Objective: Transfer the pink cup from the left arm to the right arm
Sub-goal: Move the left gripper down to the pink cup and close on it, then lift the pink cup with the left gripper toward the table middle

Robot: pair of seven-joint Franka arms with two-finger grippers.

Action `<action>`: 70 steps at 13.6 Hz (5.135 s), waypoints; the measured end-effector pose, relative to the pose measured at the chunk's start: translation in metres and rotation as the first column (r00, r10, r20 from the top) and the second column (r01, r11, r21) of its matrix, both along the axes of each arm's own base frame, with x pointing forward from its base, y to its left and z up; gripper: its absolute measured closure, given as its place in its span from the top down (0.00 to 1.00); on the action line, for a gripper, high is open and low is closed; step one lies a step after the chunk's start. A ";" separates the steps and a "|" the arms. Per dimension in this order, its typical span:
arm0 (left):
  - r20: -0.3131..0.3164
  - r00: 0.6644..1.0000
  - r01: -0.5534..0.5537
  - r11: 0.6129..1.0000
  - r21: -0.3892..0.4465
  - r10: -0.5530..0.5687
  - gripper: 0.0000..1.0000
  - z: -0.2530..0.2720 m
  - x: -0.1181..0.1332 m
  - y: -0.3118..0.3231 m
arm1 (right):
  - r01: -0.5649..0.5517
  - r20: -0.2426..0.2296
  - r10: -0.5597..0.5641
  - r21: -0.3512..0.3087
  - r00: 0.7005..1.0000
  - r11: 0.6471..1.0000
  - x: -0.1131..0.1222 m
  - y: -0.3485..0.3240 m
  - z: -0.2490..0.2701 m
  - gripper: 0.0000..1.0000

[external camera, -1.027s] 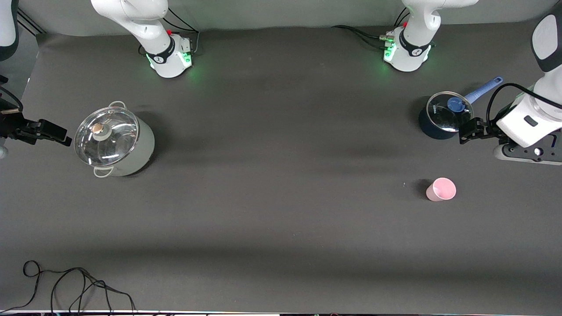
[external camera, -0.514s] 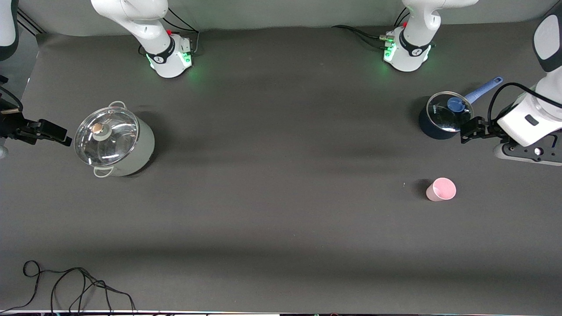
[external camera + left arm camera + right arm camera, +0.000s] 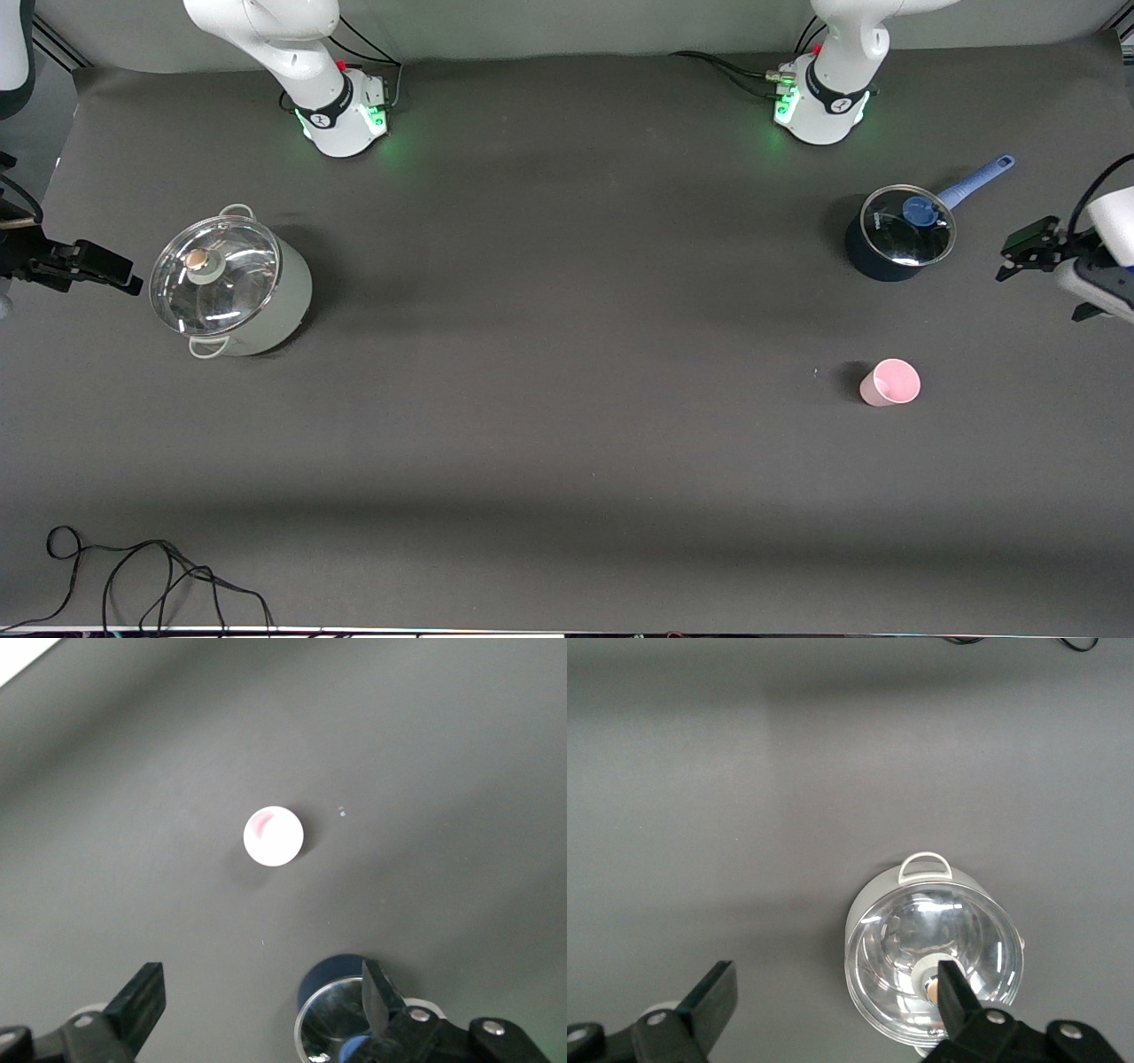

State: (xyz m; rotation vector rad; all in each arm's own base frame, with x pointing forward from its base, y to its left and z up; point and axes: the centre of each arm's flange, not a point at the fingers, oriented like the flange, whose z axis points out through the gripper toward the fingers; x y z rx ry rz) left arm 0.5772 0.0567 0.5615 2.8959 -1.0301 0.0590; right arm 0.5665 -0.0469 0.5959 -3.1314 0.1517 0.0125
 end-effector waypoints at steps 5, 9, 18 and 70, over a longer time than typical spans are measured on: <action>0.084 0.978 0.205 0.964 -0.168 -0.194 1.00 -0.015 -0.005 0.071 | -0.001 0.007 0.001 -0.001 1.000 1.000 0.000 0.000 0.003 1.00; 0.201 0.933 0.349 0.889 -0.296 -0.299 1.00 -0.056 0.004 0.119 | -0.002 0.006 0.002 0.000 1.000 1.000 0.001 0.001 0.003 1.00; 0.517 0.809 0.563 0.620 -0.546 -0.279 0.99 -0.262 0.022 0.233 | -0.002 0.007 0.002 0.000 1.000 1.000 0.001 0.001 0.003 1.00; 0.829 0.540 0.753 0.355 -0.553 0.146 0.70 -0.371 0.088 -0.408 | -0.038 0.033 0.038 -0.007 0.999 0.999 0.007 0.003 0.022 1.00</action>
